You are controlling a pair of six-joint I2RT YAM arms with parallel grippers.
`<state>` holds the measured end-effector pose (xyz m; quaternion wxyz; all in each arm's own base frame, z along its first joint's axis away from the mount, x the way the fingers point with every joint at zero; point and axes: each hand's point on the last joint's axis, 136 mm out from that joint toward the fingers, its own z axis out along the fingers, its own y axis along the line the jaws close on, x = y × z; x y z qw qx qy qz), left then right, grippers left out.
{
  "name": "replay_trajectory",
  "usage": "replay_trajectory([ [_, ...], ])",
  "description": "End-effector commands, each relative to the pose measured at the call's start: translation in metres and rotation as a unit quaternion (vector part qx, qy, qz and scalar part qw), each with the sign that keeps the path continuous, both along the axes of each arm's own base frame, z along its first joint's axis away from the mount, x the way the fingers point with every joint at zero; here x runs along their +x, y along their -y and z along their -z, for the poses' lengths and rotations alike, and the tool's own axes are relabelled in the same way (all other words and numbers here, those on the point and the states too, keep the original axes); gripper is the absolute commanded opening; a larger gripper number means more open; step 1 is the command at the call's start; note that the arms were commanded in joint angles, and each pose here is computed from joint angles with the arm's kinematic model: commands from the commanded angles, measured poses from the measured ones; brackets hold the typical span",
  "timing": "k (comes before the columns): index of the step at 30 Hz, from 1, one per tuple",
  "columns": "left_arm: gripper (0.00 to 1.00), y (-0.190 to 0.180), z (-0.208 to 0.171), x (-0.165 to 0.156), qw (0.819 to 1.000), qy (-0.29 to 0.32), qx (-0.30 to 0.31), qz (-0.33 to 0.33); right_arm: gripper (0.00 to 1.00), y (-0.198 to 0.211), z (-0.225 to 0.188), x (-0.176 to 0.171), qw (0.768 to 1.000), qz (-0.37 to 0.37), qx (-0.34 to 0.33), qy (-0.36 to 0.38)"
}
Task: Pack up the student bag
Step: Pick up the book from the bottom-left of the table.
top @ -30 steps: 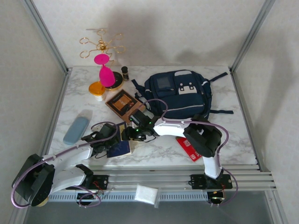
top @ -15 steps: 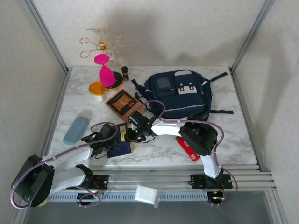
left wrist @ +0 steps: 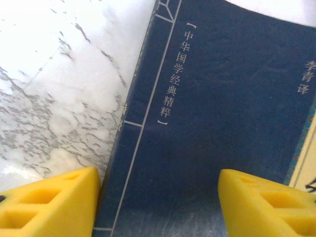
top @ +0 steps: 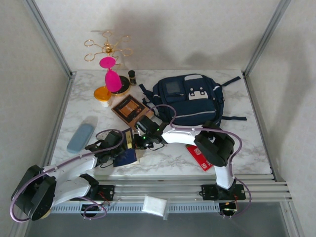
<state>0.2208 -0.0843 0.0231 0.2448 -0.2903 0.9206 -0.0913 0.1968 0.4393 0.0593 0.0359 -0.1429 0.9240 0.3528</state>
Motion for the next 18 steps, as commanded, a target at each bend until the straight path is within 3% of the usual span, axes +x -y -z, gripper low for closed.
replay_trajectory([
  [1, 0.68, 0.01, -0.012, -0.004, 0.999, -0.004, -0.033, -0.006, 0.0, -0.007, -0.038, -0.004, 0.998, -0.01, 0.05, 0.026],
  [10, 0.81, 0.012, -0.09, 0.017, 0.996, 0.075, -0.054, -0.001, 0.0, 0.004, -0.105, -0.002, 0.99, 0.0, 0.126, 0.057],
  [18, 0.87, 0.036, -0.156, 0.032, 0.983, 0.134, -0.112, 0.054, 0.0, 0.043, -0.168, 0.012, 0.979, 0.018, 0.185, 0.087],
])
